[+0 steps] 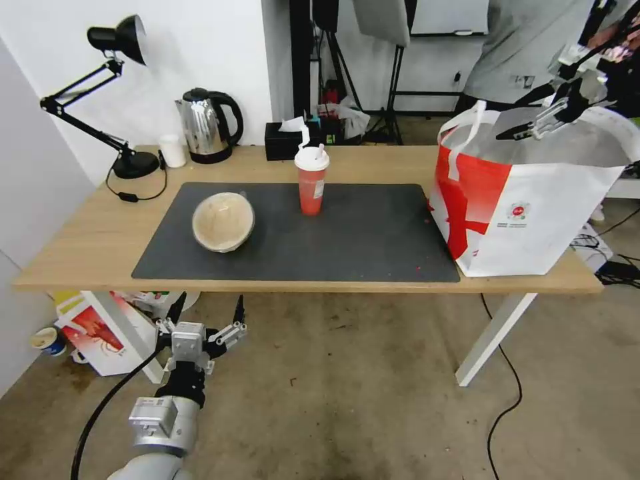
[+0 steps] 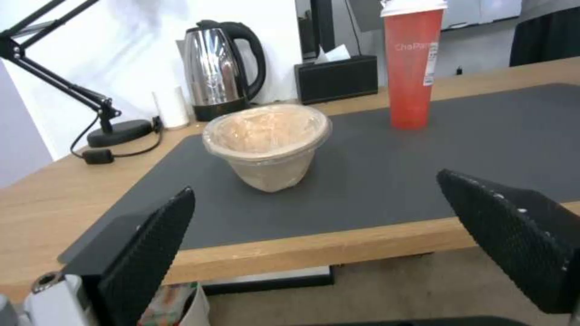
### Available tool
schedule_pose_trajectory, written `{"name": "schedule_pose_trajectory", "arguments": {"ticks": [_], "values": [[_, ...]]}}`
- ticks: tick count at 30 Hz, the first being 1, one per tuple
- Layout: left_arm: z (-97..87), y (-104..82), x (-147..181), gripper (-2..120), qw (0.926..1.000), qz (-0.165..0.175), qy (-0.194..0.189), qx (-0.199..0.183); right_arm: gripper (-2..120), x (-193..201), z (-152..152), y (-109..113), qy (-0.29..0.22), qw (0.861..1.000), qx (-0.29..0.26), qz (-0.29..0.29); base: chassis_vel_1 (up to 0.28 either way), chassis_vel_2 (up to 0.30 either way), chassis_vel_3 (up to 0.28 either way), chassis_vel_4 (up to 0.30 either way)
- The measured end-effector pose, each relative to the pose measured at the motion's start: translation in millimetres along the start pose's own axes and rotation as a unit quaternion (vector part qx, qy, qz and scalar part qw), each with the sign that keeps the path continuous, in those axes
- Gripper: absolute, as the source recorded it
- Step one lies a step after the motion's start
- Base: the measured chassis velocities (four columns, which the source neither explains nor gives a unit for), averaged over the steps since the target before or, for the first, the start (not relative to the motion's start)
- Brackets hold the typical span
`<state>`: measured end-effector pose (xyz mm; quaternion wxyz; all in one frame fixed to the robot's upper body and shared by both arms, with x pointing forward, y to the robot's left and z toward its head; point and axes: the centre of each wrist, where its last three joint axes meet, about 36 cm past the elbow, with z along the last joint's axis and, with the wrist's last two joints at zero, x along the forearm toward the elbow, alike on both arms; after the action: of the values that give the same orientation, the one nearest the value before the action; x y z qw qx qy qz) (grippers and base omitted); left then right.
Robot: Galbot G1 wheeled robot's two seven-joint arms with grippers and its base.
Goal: Pick up the trash from the table and place it into the takeout bag.
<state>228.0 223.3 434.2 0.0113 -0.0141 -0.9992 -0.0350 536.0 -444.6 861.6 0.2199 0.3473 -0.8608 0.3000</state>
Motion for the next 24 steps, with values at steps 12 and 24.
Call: {"name": "schedule_pose_trajectory", "arguments": {"ticks": [12, 24], "values": [[0.0, 0.0, 0.0, 100, 1.0, 0.0, 0.0, 0.0, 100, 17.6, -22.3, 103.2, -0.166, 0.985, -0.047, 0.027, 0.0, 0.0, 0.0, 0.0], [0.0, 0.0, 0.0, 100, 1.0, 0.0, 0.0, 0.0, 100, 2.0, -0.4, 208.4, -0.308, 0.941, -0.092, 0.104, 0.0, 0.0, 0.0, 0.0]]}}
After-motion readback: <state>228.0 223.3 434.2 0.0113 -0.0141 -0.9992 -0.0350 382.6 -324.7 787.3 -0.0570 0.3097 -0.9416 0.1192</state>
